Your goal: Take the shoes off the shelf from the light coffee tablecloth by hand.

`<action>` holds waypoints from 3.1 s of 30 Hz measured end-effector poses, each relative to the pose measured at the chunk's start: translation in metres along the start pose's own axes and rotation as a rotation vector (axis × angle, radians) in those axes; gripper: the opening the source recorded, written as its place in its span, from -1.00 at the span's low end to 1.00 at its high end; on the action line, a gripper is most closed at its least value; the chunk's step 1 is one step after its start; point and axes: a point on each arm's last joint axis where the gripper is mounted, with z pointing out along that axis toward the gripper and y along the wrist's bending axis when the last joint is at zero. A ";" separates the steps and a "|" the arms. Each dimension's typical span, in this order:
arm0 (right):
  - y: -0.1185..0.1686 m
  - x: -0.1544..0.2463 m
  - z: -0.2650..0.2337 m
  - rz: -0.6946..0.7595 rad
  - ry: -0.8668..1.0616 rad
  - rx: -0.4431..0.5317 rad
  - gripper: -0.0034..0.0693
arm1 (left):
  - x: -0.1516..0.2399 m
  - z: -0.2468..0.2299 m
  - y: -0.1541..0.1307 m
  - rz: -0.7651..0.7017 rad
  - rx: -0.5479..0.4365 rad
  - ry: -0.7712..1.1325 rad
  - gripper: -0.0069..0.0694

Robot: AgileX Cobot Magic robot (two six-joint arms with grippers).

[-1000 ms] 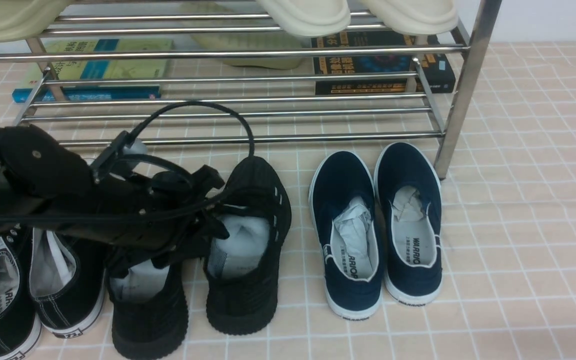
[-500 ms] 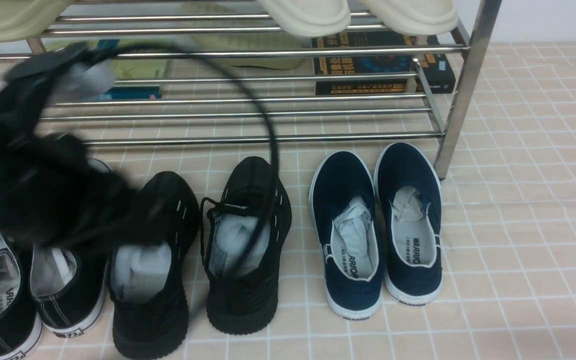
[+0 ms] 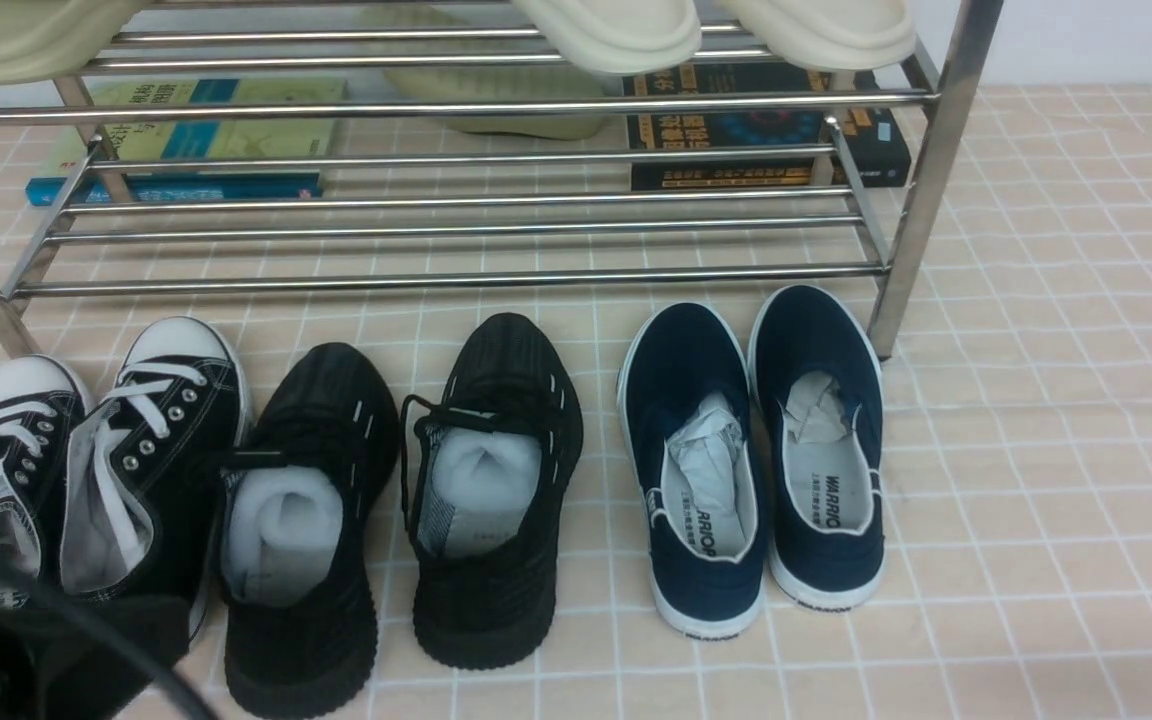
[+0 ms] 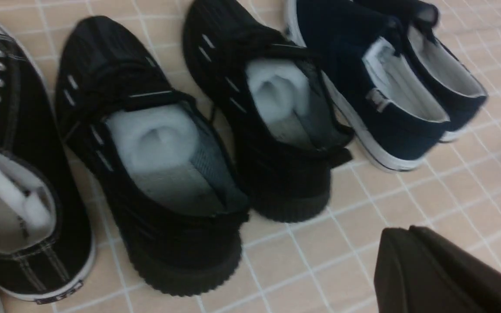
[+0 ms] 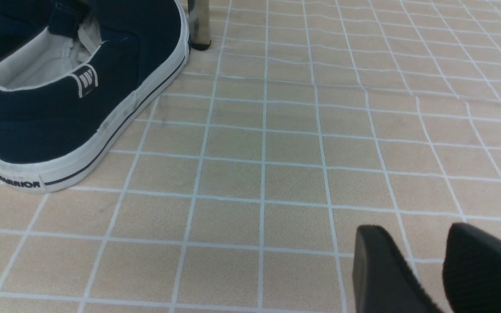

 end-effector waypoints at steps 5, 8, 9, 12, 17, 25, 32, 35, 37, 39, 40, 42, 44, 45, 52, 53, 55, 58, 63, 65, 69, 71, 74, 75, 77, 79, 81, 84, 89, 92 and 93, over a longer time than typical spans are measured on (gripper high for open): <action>0.000 0.000 0.000 0.000 0.000 0.000 -0.25 | 0.021 0.008 0.009 0.044 -0.054 0.015 -0.82; 0.000 0.000 0.000 0.000 0.000 0.000 -0.25 | 0.028 0.013 0.015 0.085 -0.097 0.021 -0.81; 0.000 0.000 0.000 0.000 0.000 0.000 -0.25 | 0.028 0.014 0.016 0.093 -0.104 0.010 -0.80; 0.000 0.000 0.000 0.000 0.000 0.000 -0.25 | 0.027 0.016 0.019 0.117 -0.126 -0.022 -0.80; 0.000 0.000 0.000 0.000 0.000 0.000 -0.25 | 0.027 0.016 0.020 0.139 -0.143 -0.039 -0.78; 0.000 0.000 0.000 0.000 0.000 0.000 -0.25 | 0.039 0.014 0.023 0.154 -0.154 -0.128 -0.76; 0.000 0.000 0.000 0.000 0.000 0.001 -0.25 | 0.072 0.012 0.036 0.161 -0.284 -0.367 -0.76; 0.000 0.000 0.000 0.000 0.000 0.001 -0.25 | 0.095 0.020 0.046 0.088 -0.367 -0.396 -0.75; 0.000 0.000 0.000 0.000 0.000 0.001 -0.25 | 0.103 0.024 0.050 0.061 -0.395 -0.377 -0.74; 0.000 0.000 0.000 0.000 0.000 0.001 -0.25 | 0.106 0.025 0.052 0.047 -0.406 -0.367 -0.74; 0.000 0.000 0.000 0.000 0.000 0.001 -0.25 | 0.106 0.025 0.052 0.042 -0.411 -0.362 -0.73; 0.000 0.000 0.000 0.000 0.000 0.001 -0.25 | 0.109 0.025 0.054 0.025 -0.431 -0.332 -0.73; 0.000 0.000 0.000 0.000 0.000 0.001 -0.25 | 0.112 0.025 0.056 -0.001 -0.445 -0.303 -0.72; 0.000 0.000 0.000 0.000 0.000 0.001 -0.25 | 0.113 0.025 0.057 -0.007 -0.450 -0.294 -0.72; 0.000 0.000 0.000 0.000 0.000 0.001 -0.25 | 0.115 0.026 0.057 -0.024 -0.457 -0.280 -0.71; 0.000 0.000 0.000 0.000 0.000 0.001 -0.25 | 0.115 0.026 0.057 -0.026 -0.456 -0.281 -0.70; 0.000 0.000 0.000 0.000 0.000 0.001 -0.25 | 0.115 0.025 0.057 -0.026 -0.457 -0.280 -0.69; 0.000 0.000 0.000 0.000 0.000 0.001 -0.25 | 0.115 0.025 0.057 -0.027 -0.457 -0.281 -0.68; 0.000 0.000 0.000 0.000 0.000 0.001 -0.25 | 0.115 0.025 0.057 -0.027 -0.456 -0.281 -0.68; 0.000 0.000 0.000 0.000 0.000 0.001 -0.25 | 0.115 0.025 0.057 -0.028 -0.456 -0.281 -0.68; 0.000 0.000 0.000 0.000 0.000 0.001 -0.25 | 0.115 0.025 0.057 -0.028 -0.457 -0.281 -0.68; 0.000 0.000 0.000 0.000 0.000 0.001 -0.25 | 0.115 0.025 0.057 -0.028 -0.457 -0.281 -0.67; 0.000 0.000 0.000 0.000 0.000 0.001 -0.25 | 0.115 0.025 0.057 -0.028 -0.457 -0.281 -0.66; 0.000 0.000 0.000 0.000 0.000 0.001 -0.25 | 0.115 0.025 0.057 -0.029 -0.457 -0.281 -0.65; 0.000 0.000 0.000 0.000 0.000 0.001 -0.25 | 0.115 0.025 0.057 -0.029 -0.457 -0.281 -0.64; 0.000 0.000 0.000 0.000 0.000 0.001 -0.25 | 0.115 0.025 0.057 -0.030 -0.456 -0.281 -0.63; 0.000 0.000 0.000 0.000 0.000 0.001 -0.25 | 0.115 0.025 0.057 -0.029 -0.457 -0.281 -0.63; 0.000 0.000 0.000 0.000 0.000 0.001 -0.25 | 0.115 0.025 0.057 -0.029 -0.457 -0.281 -0.63; 0.000 0.000 0.000 0.000 0.000 0.001 -0.25 | 0.115 0.025 0.057 -0.029 -0.457 -0.281 -0.61; 0.000 0.000 0.000 0.000 0.000 0.001 -0.25 | 0.115 0.025 0.057 -0.029 -0.457 -0.281 -0.60; 0.000 0.000 0.000 0.000 0.000 0.001 -0.25 | 0.115 0.025 0.057 -0.029 -0.457 -0.281 -0.60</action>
